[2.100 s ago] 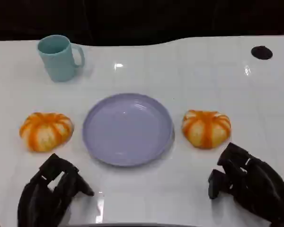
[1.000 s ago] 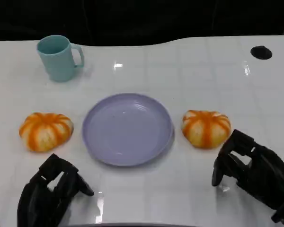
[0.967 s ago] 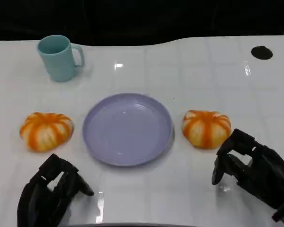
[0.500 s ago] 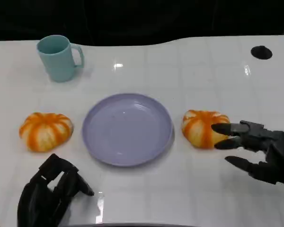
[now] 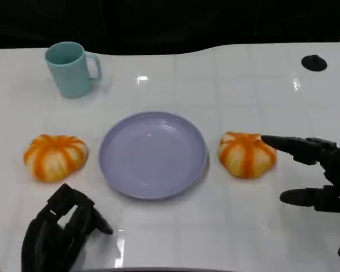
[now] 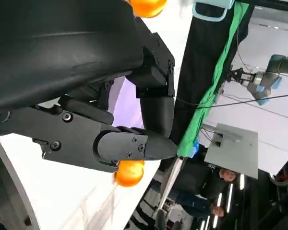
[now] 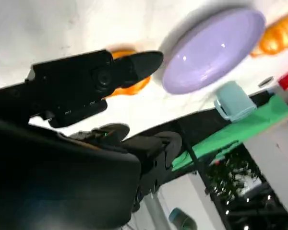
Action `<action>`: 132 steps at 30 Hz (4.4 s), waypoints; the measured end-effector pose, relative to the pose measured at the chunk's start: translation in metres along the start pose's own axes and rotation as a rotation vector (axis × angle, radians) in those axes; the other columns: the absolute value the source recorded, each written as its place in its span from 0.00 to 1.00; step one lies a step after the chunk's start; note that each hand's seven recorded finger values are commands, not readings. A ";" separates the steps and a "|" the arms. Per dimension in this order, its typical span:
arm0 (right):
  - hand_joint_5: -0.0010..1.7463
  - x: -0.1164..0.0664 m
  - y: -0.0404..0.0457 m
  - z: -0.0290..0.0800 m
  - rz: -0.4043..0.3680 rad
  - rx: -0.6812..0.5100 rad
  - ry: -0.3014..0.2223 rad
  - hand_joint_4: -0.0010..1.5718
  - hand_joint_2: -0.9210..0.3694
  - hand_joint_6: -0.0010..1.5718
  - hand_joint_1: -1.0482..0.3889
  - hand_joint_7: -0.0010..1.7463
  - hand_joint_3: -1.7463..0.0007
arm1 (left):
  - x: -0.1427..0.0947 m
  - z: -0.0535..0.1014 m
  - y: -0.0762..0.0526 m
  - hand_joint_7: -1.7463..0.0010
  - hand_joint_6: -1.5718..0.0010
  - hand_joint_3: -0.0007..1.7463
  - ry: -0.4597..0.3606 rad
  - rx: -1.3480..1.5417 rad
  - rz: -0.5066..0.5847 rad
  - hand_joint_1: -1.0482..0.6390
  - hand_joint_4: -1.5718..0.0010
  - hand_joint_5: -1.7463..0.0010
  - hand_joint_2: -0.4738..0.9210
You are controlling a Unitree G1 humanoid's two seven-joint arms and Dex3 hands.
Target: Grasp the bread from the table and place it into the plate.
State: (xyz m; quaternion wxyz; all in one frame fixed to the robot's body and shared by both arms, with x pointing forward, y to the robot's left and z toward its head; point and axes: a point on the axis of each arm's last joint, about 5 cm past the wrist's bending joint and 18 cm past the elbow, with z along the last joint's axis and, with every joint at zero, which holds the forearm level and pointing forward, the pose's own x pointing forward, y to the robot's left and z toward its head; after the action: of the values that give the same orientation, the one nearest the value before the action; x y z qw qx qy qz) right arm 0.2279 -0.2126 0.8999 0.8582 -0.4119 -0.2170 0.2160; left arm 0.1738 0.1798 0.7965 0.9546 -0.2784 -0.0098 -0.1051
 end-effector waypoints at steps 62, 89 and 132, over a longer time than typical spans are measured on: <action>0.73 0.104 0.0684 0.002 0.273 -0.499 0.235 0.31 0.01 0.48 0.56 0.15 0.98 | 0.002 -0.002 -0.003 0.13 0.69 0.15 -0.010 -0.005 -0.005 0.30 0.61 0.00 1.00; 1.00 0.095 0.0741 -0.002 0.055 -0.377 0.240 0.66 0.09 0.45 0.53 1.00 0.61 | -0.003 -0.003 -0.006 0.13 0.68 0.16 -0.013 -0.003 -0.005 0.30 0.61 0.00 1.00; 1.00 0.165 0.0852 0.080 -0.016 -0.250 -0.156 0.55 0.25 0.39 0.58 1.00 0.48 | -0.006 -0.004 -0.006 0.13 0.67 0.14 -0.007 -0.015 0.002 0.30 0.60 0.00 1.00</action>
State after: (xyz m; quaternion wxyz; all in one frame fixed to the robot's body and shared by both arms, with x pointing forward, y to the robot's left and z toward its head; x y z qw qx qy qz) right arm 0.3015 -0.0243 0.9092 0.7823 -0.4960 -0.3116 0.2119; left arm 0.1670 0.1736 0.7957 0.9526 -0.2860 -0.0118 -0.1033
